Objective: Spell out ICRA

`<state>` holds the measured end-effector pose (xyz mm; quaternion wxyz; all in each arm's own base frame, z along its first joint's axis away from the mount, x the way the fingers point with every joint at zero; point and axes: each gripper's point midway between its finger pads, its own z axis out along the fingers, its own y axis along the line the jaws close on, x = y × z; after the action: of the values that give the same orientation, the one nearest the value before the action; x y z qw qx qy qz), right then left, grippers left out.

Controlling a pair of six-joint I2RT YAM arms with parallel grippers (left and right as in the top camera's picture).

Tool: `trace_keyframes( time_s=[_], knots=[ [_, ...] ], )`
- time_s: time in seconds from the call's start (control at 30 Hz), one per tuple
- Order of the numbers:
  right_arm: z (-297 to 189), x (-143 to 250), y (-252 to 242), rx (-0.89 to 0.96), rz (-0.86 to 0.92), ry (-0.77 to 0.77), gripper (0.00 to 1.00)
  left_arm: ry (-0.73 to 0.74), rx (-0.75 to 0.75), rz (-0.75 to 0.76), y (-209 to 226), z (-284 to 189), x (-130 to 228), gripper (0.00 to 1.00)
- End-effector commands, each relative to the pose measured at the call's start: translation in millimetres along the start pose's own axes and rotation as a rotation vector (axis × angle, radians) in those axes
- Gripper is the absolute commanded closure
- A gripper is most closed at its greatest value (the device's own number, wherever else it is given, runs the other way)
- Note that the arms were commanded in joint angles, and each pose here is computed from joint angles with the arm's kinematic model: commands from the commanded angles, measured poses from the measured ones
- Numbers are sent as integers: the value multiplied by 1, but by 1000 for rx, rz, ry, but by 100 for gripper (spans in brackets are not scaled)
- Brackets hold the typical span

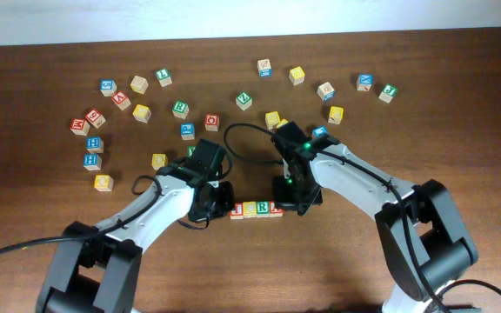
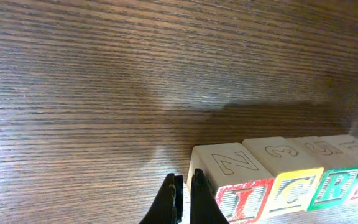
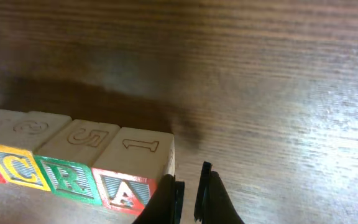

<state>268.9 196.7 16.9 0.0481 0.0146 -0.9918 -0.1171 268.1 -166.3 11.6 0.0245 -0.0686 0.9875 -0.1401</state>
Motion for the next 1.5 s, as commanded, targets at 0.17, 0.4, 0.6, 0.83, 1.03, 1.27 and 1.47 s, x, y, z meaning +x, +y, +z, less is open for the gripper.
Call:
trace_keyframes(
  time_s=[0.17, 0.4, 0.6, 0.83, 1.03, 1.27, 1.47],
  knots=[
    [3, 4, 6, -26, 5, 19, 95, 30, 13, 22, -4, 5, 8, 100],
    [3, 6, 5, -20, 7, 24, 96, 3, -9, 22, -1, 3, 1, 100],
    [-17, 0, -11, 105, 40, -7, 96, -48, -56, -24, 15, -16, -13, 100],
    [-110, 3, -15, 219, 33, -105, 96, -148, -101, -39, 35, -100, -19, 100],
    [-231, 87, -23, 109, -35, -381, 80, -283, -33, -24, 38, -190, 30, 43],
    [-292, 167, -46, -79, -36, -645, 2, -357, 22, -18, 38, -215, 49, 1],
    [-286, 191, -61, -56, -32, -604, 1, -358, 17, -18, 39, -215, 49, 0]
  ],
)
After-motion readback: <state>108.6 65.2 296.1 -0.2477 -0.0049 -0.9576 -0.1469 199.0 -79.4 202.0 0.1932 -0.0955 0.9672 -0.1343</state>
